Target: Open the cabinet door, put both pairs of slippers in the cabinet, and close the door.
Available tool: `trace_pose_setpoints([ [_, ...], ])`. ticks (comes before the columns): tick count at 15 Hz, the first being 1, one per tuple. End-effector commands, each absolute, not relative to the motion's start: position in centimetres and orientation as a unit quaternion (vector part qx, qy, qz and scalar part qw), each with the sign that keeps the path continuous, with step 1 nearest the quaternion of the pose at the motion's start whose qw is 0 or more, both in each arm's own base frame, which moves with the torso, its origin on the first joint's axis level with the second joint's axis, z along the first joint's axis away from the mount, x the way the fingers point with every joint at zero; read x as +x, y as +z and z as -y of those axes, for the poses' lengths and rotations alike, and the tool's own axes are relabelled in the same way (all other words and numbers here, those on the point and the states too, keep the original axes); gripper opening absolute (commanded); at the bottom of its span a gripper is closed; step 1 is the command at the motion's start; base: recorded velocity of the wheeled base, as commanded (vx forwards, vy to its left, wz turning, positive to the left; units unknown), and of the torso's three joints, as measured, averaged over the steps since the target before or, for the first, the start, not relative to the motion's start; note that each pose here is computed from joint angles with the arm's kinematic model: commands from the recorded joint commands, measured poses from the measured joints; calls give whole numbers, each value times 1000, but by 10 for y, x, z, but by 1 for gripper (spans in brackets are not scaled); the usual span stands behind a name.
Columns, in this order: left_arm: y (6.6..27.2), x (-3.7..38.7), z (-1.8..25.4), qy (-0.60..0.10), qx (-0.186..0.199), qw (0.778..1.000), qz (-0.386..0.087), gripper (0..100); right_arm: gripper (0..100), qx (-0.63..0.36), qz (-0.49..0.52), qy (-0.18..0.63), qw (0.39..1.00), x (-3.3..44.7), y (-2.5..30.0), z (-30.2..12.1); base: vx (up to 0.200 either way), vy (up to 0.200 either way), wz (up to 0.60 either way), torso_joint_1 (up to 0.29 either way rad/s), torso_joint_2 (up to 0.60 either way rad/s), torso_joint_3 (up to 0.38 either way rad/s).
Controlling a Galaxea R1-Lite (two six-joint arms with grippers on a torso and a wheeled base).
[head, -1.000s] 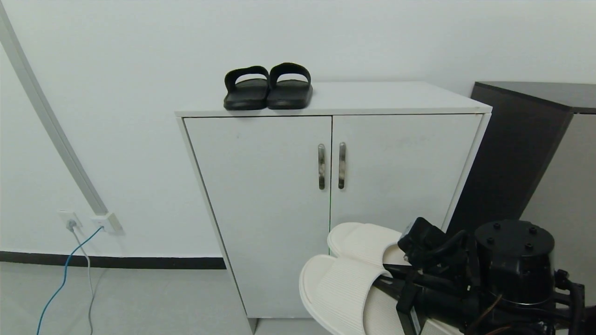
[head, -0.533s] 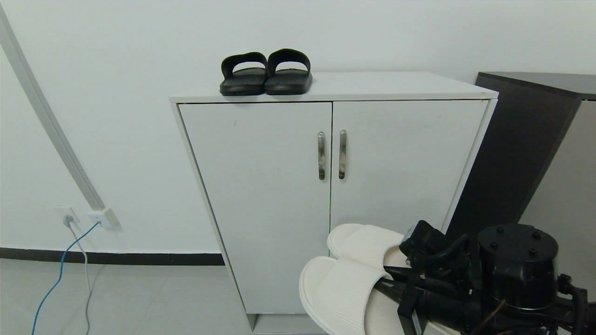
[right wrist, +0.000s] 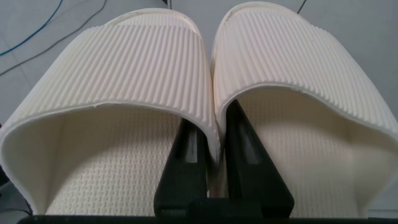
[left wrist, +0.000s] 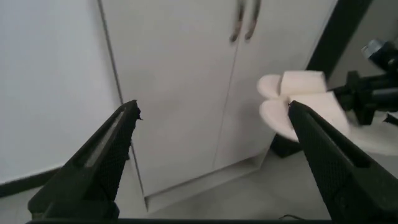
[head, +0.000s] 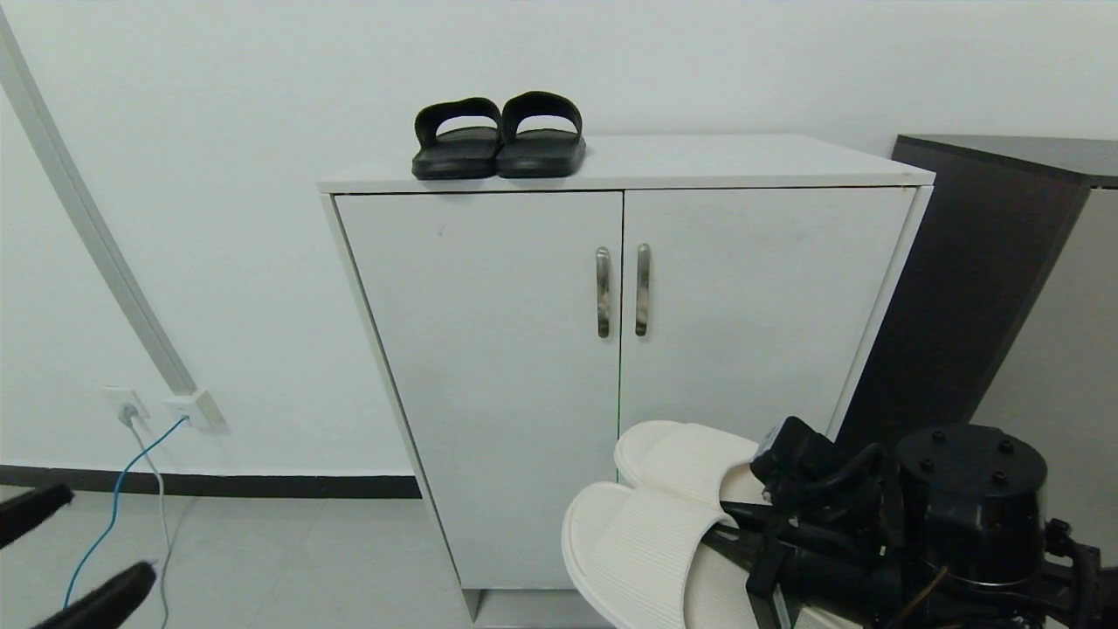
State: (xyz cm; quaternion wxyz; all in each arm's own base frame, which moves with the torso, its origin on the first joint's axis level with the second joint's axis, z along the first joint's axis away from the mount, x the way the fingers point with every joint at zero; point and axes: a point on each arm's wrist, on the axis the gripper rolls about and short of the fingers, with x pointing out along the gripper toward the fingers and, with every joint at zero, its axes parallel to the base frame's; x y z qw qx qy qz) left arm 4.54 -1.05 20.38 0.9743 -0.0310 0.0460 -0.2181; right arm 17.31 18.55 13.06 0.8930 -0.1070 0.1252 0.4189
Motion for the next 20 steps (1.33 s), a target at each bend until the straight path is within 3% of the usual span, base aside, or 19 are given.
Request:
trace_pose_setpoints([
  [1,231,100,24,-285,-32,956,-62,100,0,-109,-131,420,892,174,127,-186,0,0,0,0,0,0],
  [7,254,171,71,-377,-26,924,-59,100,0,-110,-135,418,892,174,125,-186,0,0,0,-7,52,53],
  [11,255,206,116,-435,-22,899,-53,100,0,-112,-139,418,891,173,123,-184,0,0,0,0,0,0],
  [15,262,240,157,-450,-21,892,-46,100,0,-105,-130,431,887,173,122,-185,0,0,0,0,0,0],
  [18,274,252,177,-476,-56,877,-44,100,0,-105,-131,429,887,175,121,-186,0,0,0,0,0,0],
  [20,271,264,185,-489,-63,868,-52,100,0,-106,-132,429,887,175,120,-186,0,0,0,0,0,0],
])
